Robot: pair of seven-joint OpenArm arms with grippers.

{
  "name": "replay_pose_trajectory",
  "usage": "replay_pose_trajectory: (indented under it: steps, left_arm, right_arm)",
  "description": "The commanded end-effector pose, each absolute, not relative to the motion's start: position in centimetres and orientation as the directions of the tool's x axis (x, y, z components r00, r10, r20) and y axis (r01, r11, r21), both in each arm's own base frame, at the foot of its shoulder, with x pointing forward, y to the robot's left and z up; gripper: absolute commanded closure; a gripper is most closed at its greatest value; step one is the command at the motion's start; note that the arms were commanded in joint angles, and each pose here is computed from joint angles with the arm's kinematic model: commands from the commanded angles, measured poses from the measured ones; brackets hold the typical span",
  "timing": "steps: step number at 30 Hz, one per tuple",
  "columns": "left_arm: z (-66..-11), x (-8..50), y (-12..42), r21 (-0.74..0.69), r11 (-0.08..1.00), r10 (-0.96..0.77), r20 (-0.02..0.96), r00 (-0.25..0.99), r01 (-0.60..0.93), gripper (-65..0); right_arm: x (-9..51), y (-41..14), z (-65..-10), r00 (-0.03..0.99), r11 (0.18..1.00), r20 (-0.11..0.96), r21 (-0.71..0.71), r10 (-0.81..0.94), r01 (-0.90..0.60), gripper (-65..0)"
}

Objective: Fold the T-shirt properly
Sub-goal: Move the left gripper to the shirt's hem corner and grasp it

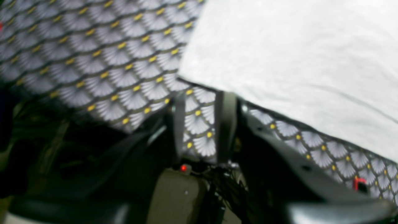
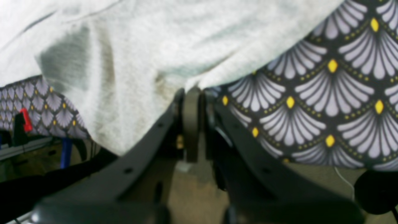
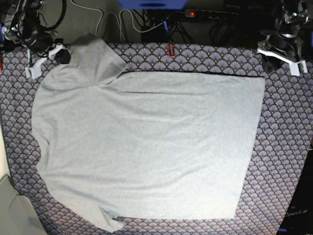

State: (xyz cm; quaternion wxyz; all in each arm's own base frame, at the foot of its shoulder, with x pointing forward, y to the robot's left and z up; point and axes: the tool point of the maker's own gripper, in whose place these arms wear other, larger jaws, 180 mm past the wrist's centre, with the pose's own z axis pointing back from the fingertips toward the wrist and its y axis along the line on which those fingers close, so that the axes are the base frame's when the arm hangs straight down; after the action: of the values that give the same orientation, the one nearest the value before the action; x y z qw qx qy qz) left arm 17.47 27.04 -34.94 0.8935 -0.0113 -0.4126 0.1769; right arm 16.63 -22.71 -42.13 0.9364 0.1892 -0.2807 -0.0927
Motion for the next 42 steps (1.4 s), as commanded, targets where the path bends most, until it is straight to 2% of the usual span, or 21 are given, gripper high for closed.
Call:
replay_pose_trajectory:
  steps: [1, 15, 24, 30, 35, 42]
  left_arm:
    - [-34.0, 18.0, 27.6, -0.151, 0.941, 0.305, 0.763, 0.569, -0.301, -16.7]
    - [-38.3, 20.0, 31.1, -0.189, 0.885, 0.419, 0.723, 0.549, -0.426, -16.8]
    - [-38.3, 21.7, 31.0, -0.219, 0.876, 0.439, 0.731, 0.523, -0.429, -16.9]
    - [-38.2, 22.1, 31.0, -0.227, 0.875, 0.442, 0.735, 0.515, -0.428, -31.7]
    - [-38.5, 22.6, 30.9, -0.239, 0.871, 0.453, 0.731, 0.511, -0.429, -32.5]
    - [-41.8, 22.8, 30.1, -0.253, 0.859, 0.487, 0.67, 0.56, -0.445, -32.5]
  right_arm:
    - [17.2, -23.2, -41.2, 0.806, 0.917, 0.529, 0.396, -0.264, 0.04, 0.0]
    - [16.9, -23.1, -41.3, 0.812, 0.918, 0.522, 0.395, -0.259, 0.039, 0.0]
    - [16.8, -23.0, -41.5, 0.818, 0.918, 0.516, 0.394, -0.254, 0.036, 0.0]
    - [16.8, -23.1, -41.5, 0.819, 0.919, 0.516, 0.392, -0.251, 0.035, 0.0]
    - [16.8, -23.0, -41.5, 0.82, 0.92, 0.515, 0.391, -0.249, 0.033, 0.0]
    - [16.8, -23.0, -41.5, 0.821, 0.919, 0.514, 0.392, -0.25, 0.034, 0.0]
